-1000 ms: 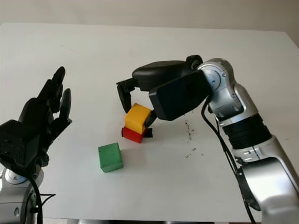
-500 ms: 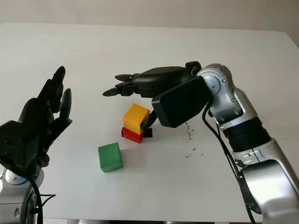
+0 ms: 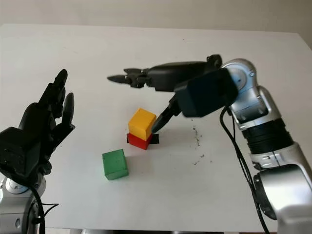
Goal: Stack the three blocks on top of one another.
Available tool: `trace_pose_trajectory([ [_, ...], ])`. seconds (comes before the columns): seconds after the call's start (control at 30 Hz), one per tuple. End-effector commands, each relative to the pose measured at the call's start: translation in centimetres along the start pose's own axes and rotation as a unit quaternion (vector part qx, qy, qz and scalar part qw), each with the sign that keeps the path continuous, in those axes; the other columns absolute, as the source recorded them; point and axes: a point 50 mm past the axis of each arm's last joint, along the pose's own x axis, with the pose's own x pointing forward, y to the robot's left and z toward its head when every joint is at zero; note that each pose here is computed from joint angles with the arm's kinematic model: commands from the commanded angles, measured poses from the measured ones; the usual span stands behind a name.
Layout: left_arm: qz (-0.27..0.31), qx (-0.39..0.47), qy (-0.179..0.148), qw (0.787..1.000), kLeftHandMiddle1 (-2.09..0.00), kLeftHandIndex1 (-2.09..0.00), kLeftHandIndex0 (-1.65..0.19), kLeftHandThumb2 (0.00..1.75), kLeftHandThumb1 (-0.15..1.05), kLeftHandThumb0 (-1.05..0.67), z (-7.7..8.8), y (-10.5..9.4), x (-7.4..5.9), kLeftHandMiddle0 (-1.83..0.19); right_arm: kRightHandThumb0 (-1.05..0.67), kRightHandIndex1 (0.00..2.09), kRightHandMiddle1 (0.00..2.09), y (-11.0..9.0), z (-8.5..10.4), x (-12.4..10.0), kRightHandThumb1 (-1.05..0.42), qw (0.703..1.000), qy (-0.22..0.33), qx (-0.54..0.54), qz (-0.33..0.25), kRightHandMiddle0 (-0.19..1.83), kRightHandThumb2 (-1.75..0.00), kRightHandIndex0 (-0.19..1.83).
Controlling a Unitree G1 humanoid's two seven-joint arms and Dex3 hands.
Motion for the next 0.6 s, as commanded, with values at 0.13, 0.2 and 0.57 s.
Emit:
trace_pose_trajectory([
  [0.13, 0.012, 0.005, -0.021, 1.0, -0.06, -0.06, -0.09, 0.6, 1.05, -0.75, 0.9, 0.6, -0.8, 0.01, -0.89, 0.0, 0.0, -0.4, -1.7, -2.9, -1.05, 0.983, -0.02, 0.088, -0.159, -0.19, -0.48, -0.19],
  [0.2, 0.013, 0.016, -0.028, 0.999, -0.06, -0.06, -0.09, 0.58, 1.05, -0.75, 1.2, 0.6, -1.1, 0.0, -0.88, 0.0, 0.0, 0.0, -2.1, -3.2, -1.05, 0.977, -0.016, 0.109, -0.184, -0.19, -0.52, -0.19],
  [0.57, -0.019, 0.155, -0.064, 0.986, -0.05, -0.05, -0.09, 0.46, 1.05, -0.77, 3.8, 0.4, -3.1, 0.03, -0.84, 0.0, 0.01, 5.5, -4.7, -2.7, -1.05, 0.926, 0.078, 0.24, -0.279, -0.19, -0.68, -0.19],
])
